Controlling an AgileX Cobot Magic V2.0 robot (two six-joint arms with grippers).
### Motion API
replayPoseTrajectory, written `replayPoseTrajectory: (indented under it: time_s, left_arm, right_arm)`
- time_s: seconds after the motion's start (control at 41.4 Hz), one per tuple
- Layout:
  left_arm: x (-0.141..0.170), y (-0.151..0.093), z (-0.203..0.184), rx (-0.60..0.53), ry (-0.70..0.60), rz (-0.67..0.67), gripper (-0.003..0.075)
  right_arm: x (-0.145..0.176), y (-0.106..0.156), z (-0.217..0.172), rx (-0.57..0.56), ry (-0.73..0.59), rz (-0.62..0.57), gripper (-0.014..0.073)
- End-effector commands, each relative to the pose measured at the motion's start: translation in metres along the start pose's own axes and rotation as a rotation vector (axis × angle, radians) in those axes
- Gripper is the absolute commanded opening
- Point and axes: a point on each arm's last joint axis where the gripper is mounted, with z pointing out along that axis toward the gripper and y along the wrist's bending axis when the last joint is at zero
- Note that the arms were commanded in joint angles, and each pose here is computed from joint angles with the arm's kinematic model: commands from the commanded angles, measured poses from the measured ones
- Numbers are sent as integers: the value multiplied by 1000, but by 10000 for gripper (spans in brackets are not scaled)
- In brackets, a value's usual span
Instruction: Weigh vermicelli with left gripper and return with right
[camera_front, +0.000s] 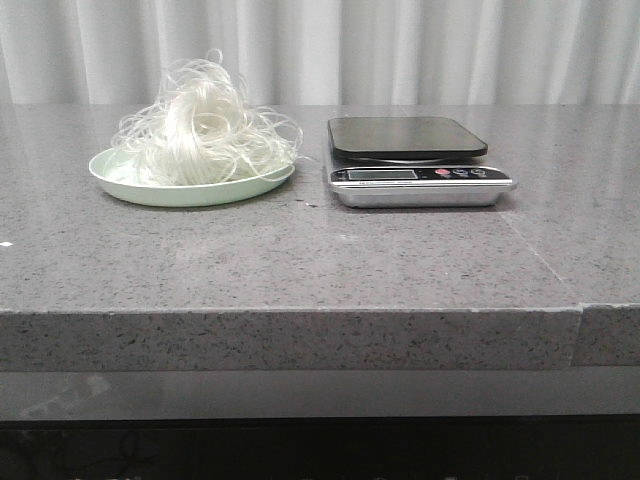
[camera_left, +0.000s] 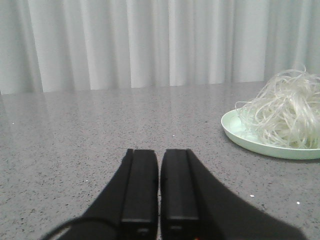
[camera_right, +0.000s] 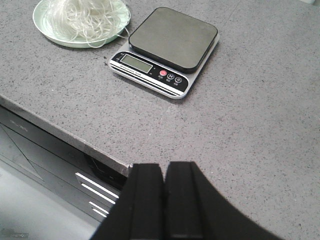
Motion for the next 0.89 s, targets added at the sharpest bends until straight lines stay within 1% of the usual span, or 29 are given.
replayPoseTrajectory:
  time_s: [0.0, 0.556, 0.628, 0.749, 0.87]
  left_arm:
    - [-7, 1, -2, -12, -95, -16, 145]
    - [-7, 1, -2, -12, -95, -16, 145]
    - [-7, 1, -2, -12, -95, -16, 145]
    - [-7, 1, -2, -12, -95, -16, 145]
    - [-7, 1, -2, -12, -95, -16, 145]
  right_arm:
    - [-10, -2, -3, 17, -74, -5, 142]
    - [-10, -2, -3, 17, -76, -5, 142]
    - [-6, -2, -2, 23, -76, -3, 142]
    - [14, -4, -2, 100, -116, 31, 142]
    - [46, -7, 9, 209, -192, 71, 142]
